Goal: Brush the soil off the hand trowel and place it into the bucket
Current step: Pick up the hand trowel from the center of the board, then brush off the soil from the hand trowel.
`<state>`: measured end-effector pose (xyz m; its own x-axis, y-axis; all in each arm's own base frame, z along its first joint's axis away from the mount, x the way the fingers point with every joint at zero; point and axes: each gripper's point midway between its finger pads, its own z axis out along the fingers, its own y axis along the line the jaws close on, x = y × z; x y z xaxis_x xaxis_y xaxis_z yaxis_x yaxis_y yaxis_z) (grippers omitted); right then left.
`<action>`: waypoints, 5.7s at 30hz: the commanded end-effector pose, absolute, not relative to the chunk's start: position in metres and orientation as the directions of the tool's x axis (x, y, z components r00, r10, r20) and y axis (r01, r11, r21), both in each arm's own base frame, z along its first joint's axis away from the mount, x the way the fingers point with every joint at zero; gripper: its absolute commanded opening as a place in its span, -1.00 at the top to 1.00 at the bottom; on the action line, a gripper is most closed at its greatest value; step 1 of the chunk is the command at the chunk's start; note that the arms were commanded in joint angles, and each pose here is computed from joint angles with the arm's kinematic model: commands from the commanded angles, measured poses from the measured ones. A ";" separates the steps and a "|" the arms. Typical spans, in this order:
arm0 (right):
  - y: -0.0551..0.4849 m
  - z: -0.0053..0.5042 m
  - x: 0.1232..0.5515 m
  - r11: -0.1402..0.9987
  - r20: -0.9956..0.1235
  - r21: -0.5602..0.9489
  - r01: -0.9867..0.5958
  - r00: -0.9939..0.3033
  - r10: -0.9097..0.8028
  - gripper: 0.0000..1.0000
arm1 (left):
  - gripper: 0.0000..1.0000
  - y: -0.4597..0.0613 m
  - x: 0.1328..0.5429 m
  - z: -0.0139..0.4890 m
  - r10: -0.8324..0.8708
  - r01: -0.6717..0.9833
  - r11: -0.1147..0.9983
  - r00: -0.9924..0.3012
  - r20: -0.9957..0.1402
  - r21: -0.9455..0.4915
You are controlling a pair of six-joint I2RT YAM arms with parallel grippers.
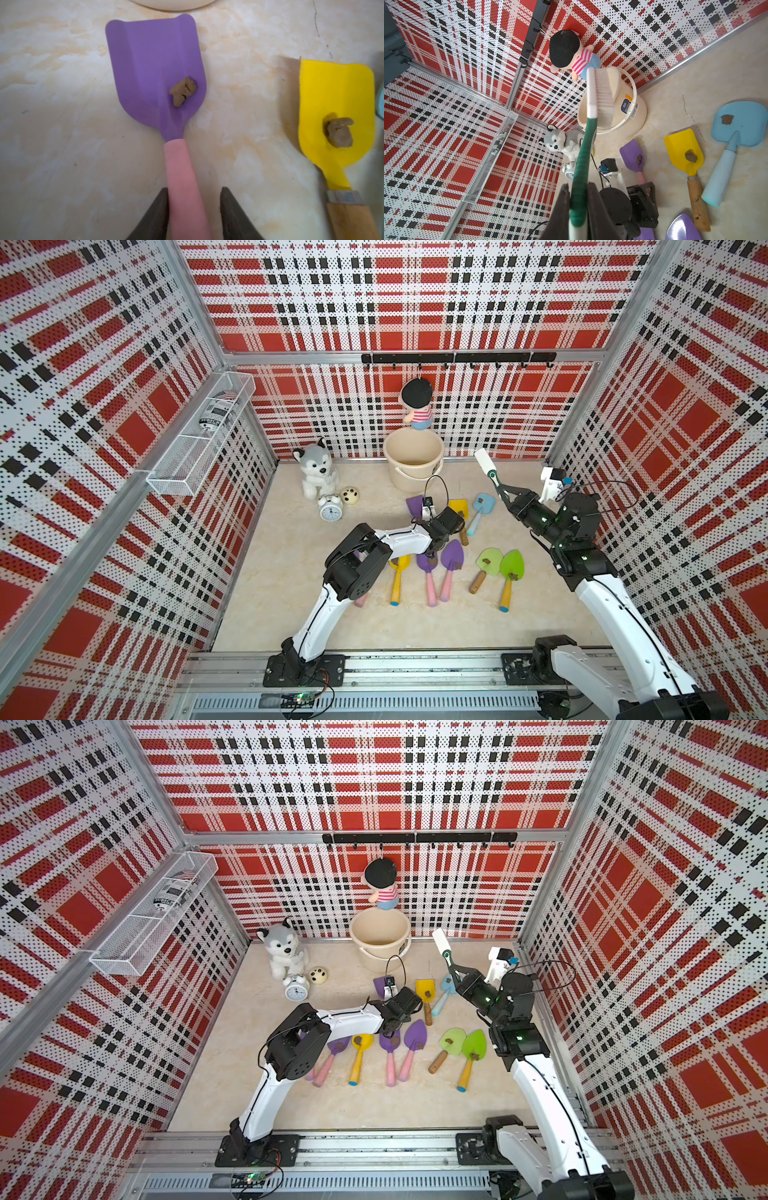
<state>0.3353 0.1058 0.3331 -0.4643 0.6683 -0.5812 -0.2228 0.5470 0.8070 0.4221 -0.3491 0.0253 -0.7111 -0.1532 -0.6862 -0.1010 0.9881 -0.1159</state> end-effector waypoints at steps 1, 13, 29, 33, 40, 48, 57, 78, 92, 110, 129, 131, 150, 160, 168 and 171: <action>0.100 0.345 0.332 0.549 -0.598 0.799 -0.245 -0.425 0.680 1.00 | 0.25 -0.341 0.423 0.015 -0.123 -0.106 0.992 -0.729 -0.674 -0.067; 0.099 0.348 0.332 0.548 -0.594 0.801 -0.240 -0.422 0.685 1.00 | 0.60 -0.341 0.428 0.032 -0.121 -0.067 0.992 -0.737 -0.664 -0.106; 0.096 0.336 0.335 0.492 -0.541 0.838 -0.237 -0.474 0.695 1.00 | 1.00 -0.354 0.416 0.111 0.056 0.196 0.971 -0.738 -0.672 -0.135; 0.097 0.340 0.331 0.496 -0.553 0.830 -0.255 -0.486 0.677 1.00 | 1.00 -0.342 0.402 0.134 0.144 0.275 0.957 -0.733 -0.665 -0.097; 0.126 0.348 0.310 0.457 -0.632 0.775 -0.436 -0.559 0.537 1.00 | 1.00 -0.289 0.371 0.166 0.239 0.387 0.918 -0.713 -0.659 -0.086; 0.191 0.326 0.283 0.419 -0.656 0.741 -0.524 -0.699 0.286 1.00 | 1.00 -0.233 0.339 0.179 0.378 0.421 0.903 -0.681 -0.628 0.088; 0.251 0.283 0.277 0.376 -0.593 0.783 -0.495 -0.777 0.211 1.00 | 1.00 -0.220 0.316 0.183 0.346 0.420 0.907 -0.686 -0.641 0.040; 0.261 0.217 0.301 0.516 -0.524 0.780 -0.354 -0.820 0.230 1.00 | 1.00 -0.221 0.305 0.188 0.309 0.422 0.906 -0.675 -0.670 -0.007; 0.262 0.273 0.289 0.413 -0.587 0.782 -0.466 -0.774 0.238 1.00 | 1.00 -0.219 0.304 0.174 0.310 0.414 0.910 -0.688 -0.656 -0.005; 0.268 0.219 0.295 0.448 -0.492 0.818 -0.361 -0.843 0.219 1.00 | 1.00 -0.221 0.306 0.186 0.278 0.409 0.912 -0.672 -0.686 -0.031; 0.228 0.279 0.306 0.480 -0.692 0.697 -0.533 -0.677 0.251 1.00 | 1.00 -0.226 0.302 0.195 0.245 0.418 0.905 -0.669 -0.701 -0.083; 0.208 0.279 0.321 0.650 -0.812 0.525 -0.550 -0.553 0.187 1.00 | 1.00 -0.227 0.300 0.205 0.215 0.431 0.891 -0.680 -0.701 -0.145; 0.243 0.249 0.299 0.307 -0.509 -0.810 -0.500 0.341 -0.790 1.00 | 1.00 -0.207 0.288 0.274 0.145 0.361 0.904 -0.764 -0.628 -0.230; 0.284 0.251 0.261 0.107 -0.303 -0.926 -0.362 0.543 -0.783 1.00 | 1.00 -0.214 0.281 0.253 0.189 0.380 0.894 -0.802 -0.566 -0.239; 0.280 0.261 0.274 0.081 -0.196 -0.967 -0.240 0.507 -0.839 1.00 | 1.00 -0.217 0.273 0.244 0.221 0.401 0.881 -0.819 -0.529 -0.253; 0.277 0.262 0.281 0.067 -0.153 -0.979 -0.192 0.479 -0.865 1.00 | 1.00 -0.217 0.272 0.242 0.222 0.399 0.882 -0.823 -0.523 -0.253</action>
<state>0.2688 0.2812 0.2285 0.5204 -0.8375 -0.1667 -0.3192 -0.0097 -0.9476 0.2809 -0.2145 0.2496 -0.8084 0.1949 -0.5555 0.3827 0.8909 -0.2445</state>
